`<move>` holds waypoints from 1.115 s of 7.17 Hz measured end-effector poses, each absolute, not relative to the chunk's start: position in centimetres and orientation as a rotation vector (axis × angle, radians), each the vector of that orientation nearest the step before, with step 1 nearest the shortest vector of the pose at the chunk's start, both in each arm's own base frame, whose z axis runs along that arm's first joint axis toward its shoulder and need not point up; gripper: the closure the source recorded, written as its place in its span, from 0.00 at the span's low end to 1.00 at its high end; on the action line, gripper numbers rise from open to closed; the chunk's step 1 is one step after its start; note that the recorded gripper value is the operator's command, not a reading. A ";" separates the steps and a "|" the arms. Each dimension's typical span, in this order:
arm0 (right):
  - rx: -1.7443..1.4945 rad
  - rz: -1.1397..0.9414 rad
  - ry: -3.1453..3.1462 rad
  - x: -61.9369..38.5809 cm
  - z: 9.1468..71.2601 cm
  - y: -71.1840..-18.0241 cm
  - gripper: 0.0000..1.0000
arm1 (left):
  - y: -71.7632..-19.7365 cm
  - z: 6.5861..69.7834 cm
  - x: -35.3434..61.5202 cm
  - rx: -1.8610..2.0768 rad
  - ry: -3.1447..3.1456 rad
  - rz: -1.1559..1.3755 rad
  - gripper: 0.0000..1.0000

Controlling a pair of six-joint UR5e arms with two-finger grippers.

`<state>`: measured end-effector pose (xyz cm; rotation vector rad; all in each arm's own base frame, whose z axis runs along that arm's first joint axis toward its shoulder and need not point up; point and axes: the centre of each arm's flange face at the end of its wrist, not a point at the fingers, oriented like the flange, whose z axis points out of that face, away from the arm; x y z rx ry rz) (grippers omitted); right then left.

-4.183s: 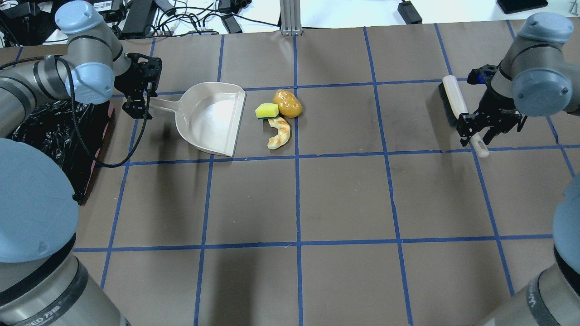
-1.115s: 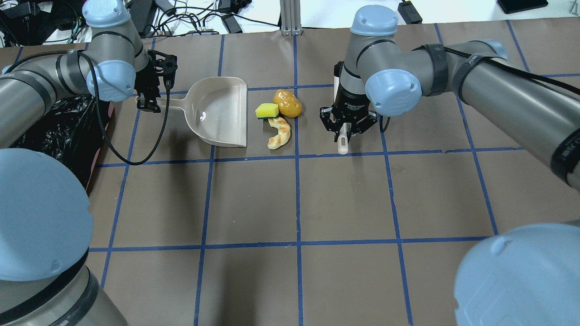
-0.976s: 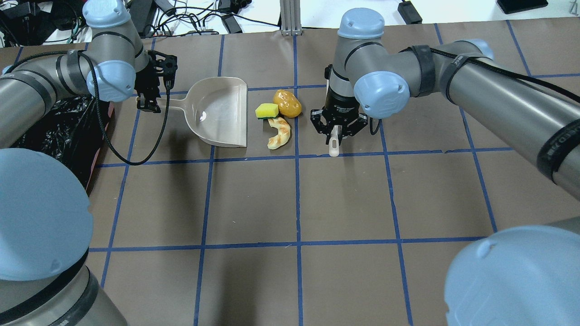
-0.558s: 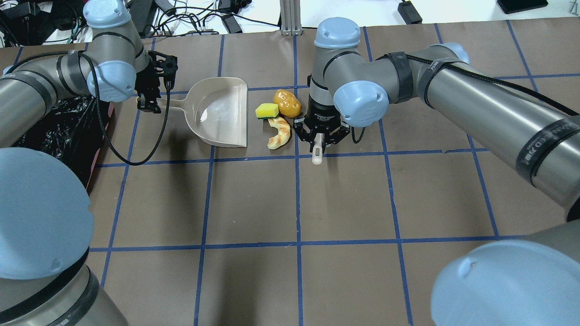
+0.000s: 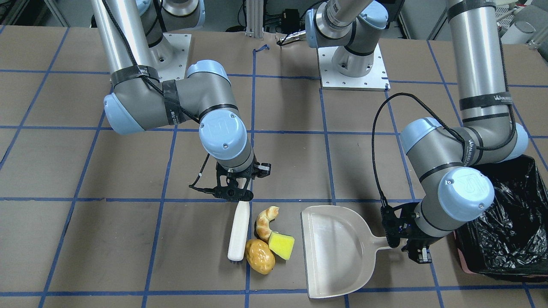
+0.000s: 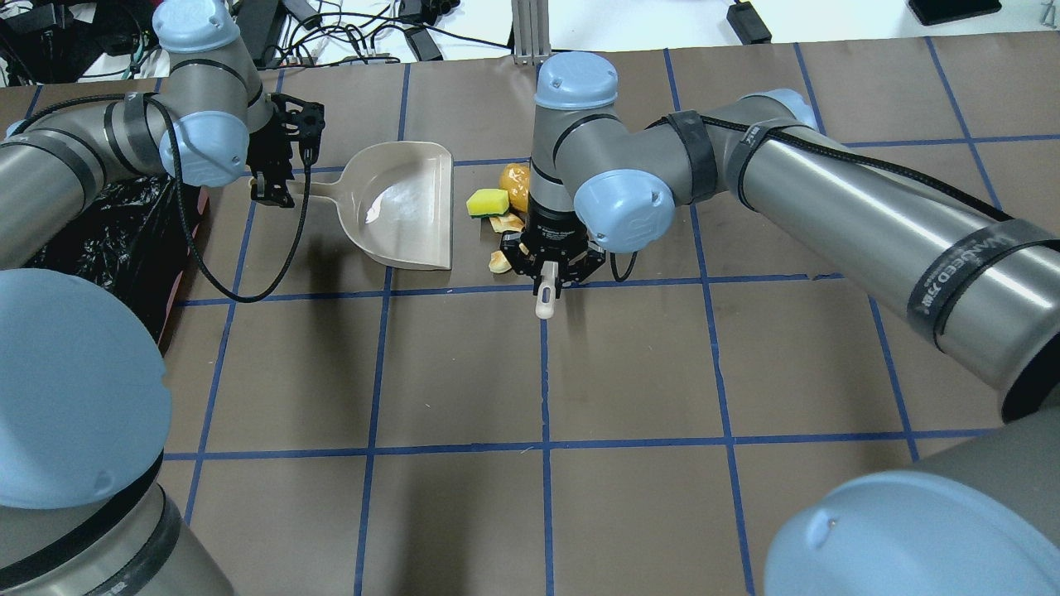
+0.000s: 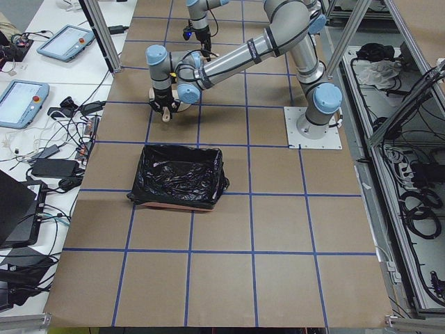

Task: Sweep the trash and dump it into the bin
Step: 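Sweep the bread, potato and sponge into the dustpan with the right gripper's brush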

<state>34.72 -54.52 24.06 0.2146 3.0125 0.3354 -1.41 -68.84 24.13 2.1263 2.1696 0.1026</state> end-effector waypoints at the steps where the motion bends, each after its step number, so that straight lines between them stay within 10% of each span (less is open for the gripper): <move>1: 0.219 0.347 3.004 35.4 23.8 -54.2 1.00 | -68.9 24.1 -1.4 2.128 2.169 0.102 0.91; 8: 0.269 0.291 2.904 47.2 23.9 -53.5 1.00 | -68.8 24.3 -1.5 2.123 2.173 0.095 0.91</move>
